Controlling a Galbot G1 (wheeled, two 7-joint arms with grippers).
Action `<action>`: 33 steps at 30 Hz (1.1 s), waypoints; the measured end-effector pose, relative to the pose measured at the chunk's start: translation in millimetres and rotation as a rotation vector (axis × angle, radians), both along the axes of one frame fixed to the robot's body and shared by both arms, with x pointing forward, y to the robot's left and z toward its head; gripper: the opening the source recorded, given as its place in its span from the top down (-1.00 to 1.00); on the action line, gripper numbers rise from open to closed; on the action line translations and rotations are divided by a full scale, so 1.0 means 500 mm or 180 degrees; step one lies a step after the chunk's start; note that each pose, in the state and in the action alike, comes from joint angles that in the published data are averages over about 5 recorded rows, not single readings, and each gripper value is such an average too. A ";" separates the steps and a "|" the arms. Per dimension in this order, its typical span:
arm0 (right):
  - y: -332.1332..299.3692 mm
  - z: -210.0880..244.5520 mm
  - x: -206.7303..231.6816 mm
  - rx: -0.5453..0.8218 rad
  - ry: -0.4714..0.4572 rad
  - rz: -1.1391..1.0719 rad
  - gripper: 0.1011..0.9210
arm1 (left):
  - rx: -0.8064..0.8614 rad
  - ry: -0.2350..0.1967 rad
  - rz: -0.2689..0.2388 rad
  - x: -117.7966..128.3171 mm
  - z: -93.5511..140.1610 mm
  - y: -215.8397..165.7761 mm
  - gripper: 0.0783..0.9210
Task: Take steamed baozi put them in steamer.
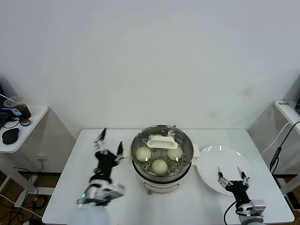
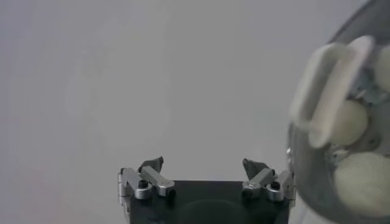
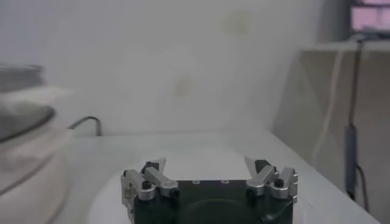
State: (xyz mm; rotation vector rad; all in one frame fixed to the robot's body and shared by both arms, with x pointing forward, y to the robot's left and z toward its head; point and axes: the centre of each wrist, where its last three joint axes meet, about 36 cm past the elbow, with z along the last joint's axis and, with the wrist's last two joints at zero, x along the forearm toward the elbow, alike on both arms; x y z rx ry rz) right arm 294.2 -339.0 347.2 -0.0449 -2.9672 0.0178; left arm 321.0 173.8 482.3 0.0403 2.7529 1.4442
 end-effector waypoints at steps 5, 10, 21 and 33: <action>0.032 0.004 -0.018 0.0019 -0.0002 0.0108 -0.76 | -0.0790 0.0056 -0.0049 -0.029 -0.066 0.076 -0.77; 0.054 0.004 -0.039 0.0043 0.0016 0.0136 -0.76 | -0.1471 0.0207 0.0031 -0.065 -0.143 0.120 -0.77; 0.075 -0.001 -0.067 0.0053 0.0070 0.0070 -0.76 | -0.2286 0.0501 0.0255 -0.131 -0.223 0.156 -0.77; 0.077 0.010 -0.078 -0.0031 0.0215 -0.0041 -0.76 | -0.2566 0.0782 0.0255 -0.177 -0.232 0.150 -0.77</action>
